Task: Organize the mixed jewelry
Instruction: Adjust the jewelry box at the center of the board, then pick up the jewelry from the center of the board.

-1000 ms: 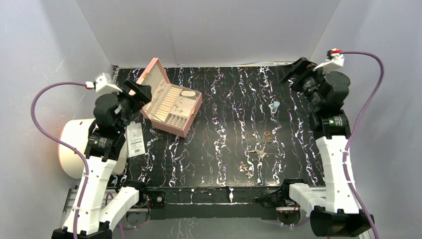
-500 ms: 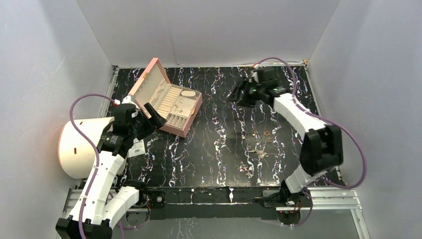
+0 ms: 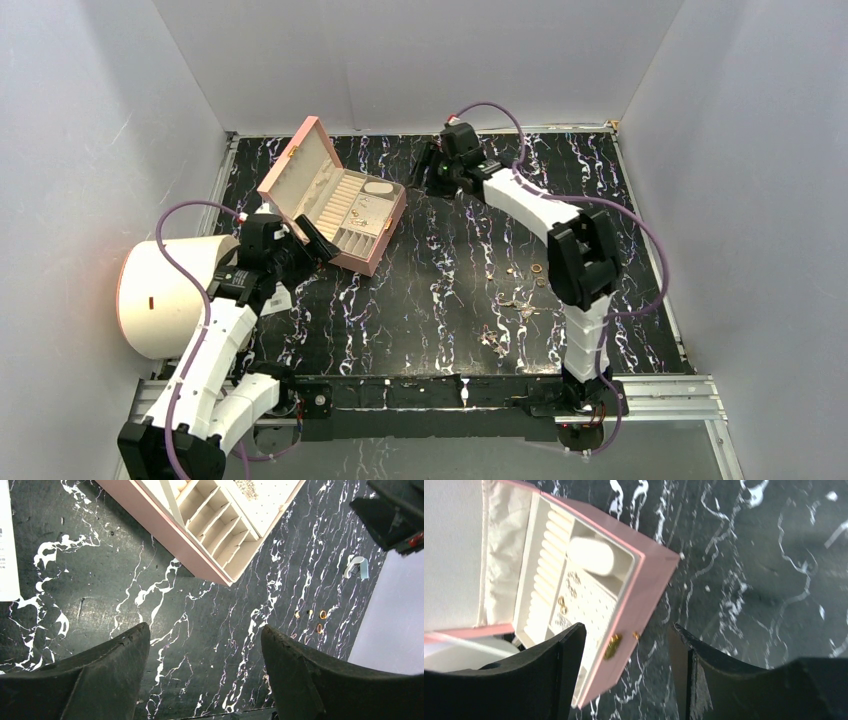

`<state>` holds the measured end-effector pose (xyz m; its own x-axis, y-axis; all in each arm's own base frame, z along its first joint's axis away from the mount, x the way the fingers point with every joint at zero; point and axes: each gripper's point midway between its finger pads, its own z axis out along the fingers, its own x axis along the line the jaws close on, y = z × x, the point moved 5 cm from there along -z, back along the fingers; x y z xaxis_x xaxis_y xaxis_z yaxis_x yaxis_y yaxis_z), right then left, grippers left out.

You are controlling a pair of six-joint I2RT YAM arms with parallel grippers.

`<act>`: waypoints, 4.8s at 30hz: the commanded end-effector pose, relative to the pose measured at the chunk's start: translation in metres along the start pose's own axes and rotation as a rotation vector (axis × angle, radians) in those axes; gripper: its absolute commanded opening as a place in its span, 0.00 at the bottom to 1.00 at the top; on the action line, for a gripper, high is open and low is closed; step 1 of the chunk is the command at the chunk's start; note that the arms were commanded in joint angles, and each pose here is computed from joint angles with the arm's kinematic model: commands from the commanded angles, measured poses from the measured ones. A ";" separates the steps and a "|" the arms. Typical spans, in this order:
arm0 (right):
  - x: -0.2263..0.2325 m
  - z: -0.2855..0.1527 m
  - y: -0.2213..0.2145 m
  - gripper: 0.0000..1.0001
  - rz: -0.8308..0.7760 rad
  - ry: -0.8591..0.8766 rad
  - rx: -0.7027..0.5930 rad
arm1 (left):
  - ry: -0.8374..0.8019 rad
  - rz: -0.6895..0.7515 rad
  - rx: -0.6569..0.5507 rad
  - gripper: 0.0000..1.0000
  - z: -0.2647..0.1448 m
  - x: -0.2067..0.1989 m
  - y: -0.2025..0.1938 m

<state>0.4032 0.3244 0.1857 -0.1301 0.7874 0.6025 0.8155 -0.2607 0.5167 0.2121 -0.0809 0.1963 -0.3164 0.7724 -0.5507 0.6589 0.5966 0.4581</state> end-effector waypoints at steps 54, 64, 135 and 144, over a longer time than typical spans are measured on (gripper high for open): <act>-0.066 -0.070 -0.113 0.25 0.094 -0.312 0.198 | -0.008 0.038 0.031 0.79 0.088 -0.006 0.008; -0.054 -0.068 -0.128 0.24 0.155 -0.161 0.250 | -0.050 0.098 0.007 0.76 0.113 -0.026 0.029; -0.267 -0.156 -0.079 0.38 0.229 -0.749 0.179 | -0.192 0.133 0.016 0.80 0.031 -0.022 -0.001; -0.276 -0.149 -0.080 0.34 0.234 -0.782 0.173 | -0.141 0.108 -0.005 0.79 0.031 -0.017 0.002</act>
<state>0.2829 0.0464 0.0716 0.4164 0.9072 0.0601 0.8696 -0.4167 0.2650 0.2399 -0.1028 0.1835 -0.1172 0.7888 -0.6034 0.6974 0.4980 0.5155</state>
